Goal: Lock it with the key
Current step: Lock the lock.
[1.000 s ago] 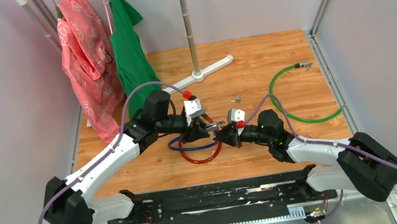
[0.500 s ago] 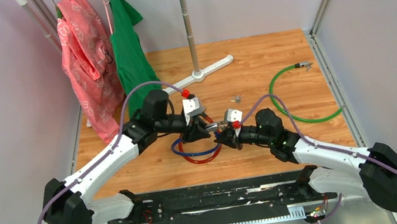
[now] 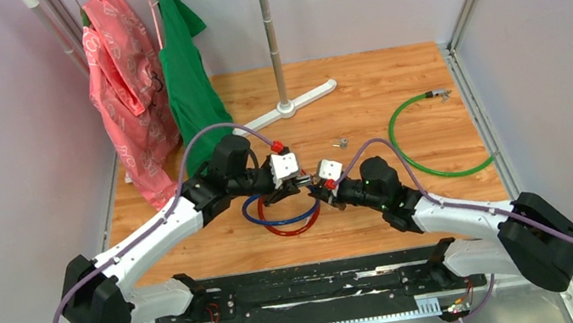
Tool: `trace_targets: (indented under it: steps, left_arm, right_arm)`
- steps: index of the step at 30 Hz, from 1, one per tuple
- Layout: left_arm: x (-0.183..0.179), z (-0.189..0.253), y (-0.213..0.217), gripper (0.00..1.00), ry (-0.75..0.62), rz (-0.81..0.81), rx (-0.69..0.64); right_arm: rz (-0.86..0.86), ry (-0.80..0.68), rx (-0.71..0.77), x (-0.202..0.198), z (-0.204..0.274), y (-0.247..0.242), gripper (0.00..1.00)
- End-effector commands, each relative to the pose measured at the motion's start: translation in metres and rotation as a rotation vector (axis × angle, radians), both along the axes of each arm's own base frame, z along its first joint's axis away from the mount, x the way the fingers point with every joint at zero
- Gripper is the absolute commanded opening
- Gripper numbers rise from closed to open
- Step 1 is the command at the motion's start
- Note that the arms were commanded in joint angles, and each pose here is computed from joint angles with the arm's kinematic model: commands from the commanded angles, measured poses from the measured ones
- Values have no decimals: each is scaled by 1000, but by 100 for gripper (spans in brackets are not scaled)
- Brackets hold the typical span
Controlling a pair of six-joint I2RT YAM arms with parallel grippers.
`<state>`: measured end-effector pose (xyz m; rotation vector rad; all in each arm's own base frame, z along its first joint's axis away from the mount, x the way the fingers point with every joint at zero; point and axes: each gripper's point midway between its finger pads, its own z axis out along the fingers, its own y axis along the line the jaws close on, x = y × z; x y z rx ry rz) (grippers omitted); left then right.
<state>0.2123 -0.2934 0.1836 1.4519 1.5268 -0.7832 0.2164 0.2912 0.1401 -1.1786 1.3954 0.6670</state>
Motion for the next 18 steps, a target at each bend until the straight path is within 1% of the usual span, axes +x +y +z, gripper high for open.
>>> trace_targets:
  steps: [1, 5, 11, 13, 16, 18]
  left_arm:
    - [-5, -55, 26, 0, 25, 5, 210]
    - [-1, -49, 27, 0, -1, 14, 208]
    - [0, -42, 27, 0, -5, 30, 200]
    - [1, -41, 28, 0, -5, 38, 200]
    - [4, -39, 27, 0, -12, 48, 198]
    - [5, -37, 27, 0, -19, 50, 195]
  right_arm:
    - [109, -220, 152, -6, 71, 27, 17]
    - [104, -202, 105, -6, 55, 24, 29]
    - [124, -180, 39, -10, 48, 20, 45]
    - [124, -170, 13, -13, 47, 15, 52]
    - [102, -118, -39, -18, 37, 4, 63]
    - [67, -57, -69, -19, 30, -6, 67]
